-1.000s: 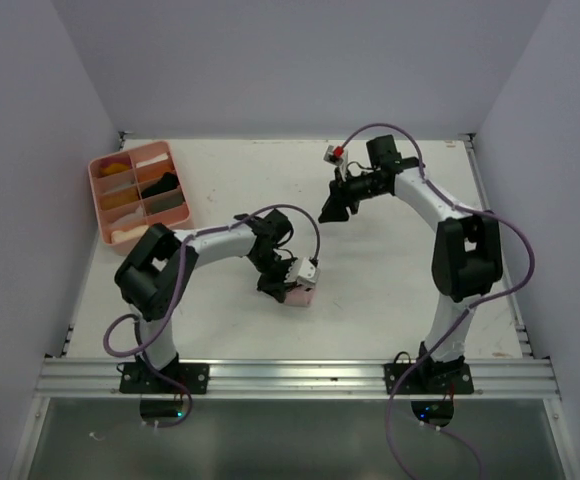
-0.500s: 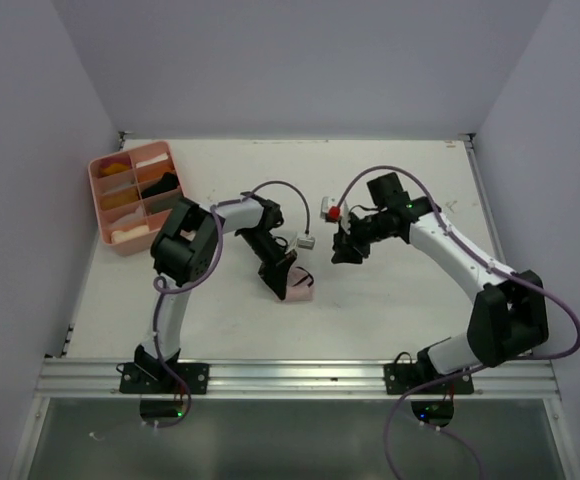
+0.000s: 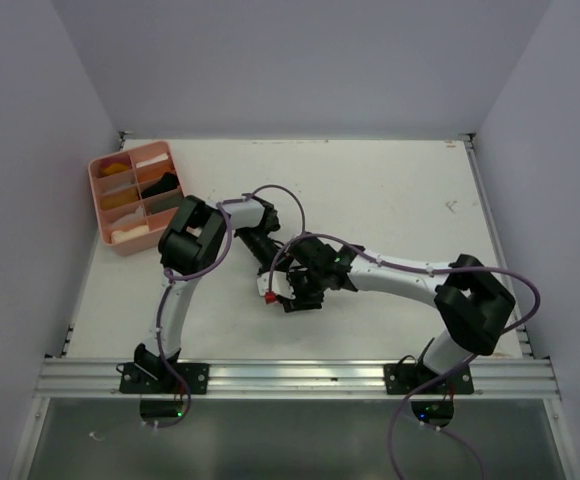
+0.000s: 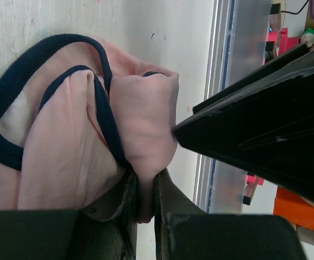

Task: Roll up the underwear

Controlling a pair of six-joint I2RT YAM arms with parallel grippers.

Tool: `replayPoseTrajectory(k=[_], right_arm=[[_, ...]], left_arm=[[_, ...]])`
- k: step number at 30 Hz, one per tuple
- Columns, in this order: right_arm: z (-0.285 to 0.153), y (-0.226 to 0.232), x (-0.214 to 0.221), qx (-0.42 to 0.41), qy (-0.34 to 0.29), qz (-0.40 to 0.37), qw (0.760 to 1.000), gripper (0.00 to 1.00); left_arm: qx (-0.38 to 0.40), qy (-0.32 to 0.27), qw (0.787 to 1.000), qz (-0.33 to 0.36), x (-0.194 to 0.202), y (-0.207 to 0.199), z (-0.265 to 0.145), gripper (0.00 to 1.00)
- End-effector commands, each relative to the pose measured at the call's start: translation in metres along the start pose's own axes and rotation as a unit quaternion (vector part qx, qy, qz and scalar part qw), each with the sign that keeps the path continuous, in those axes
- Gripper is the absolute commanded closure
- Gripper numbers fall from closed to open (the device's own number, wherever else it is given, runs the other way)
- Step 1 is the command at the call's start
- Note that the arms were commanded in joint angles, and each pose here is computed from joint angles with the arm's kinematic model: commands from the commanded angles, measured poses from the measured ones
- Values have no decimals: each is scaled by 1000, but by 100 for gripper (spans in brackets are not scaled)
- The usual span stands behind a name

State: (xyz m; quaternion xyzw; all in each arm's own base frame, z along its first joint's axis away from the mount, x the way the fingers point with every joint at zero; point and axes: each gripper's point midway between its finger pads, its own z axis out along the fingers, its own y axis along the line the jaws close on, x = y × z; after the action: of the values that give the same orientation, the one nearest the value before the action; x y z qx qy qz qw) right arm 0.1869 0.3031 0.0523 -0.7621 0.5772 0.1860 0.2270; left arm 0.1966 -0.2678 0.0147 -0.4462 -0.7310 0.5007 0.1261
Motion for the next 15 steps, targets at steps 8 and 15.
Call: replayPoseTrajectory(k=[8, 15], right_arm=[[33, -19, 16, 44, 30, -27, 998, 53], [41, -23, 20, 47, 41, -23, 998, 63]], left_arm=[[-116, 107, 986, 50, 47, 80, 6, 92], [-114, 103, 987, 55, 48, 79, 8, 84]])
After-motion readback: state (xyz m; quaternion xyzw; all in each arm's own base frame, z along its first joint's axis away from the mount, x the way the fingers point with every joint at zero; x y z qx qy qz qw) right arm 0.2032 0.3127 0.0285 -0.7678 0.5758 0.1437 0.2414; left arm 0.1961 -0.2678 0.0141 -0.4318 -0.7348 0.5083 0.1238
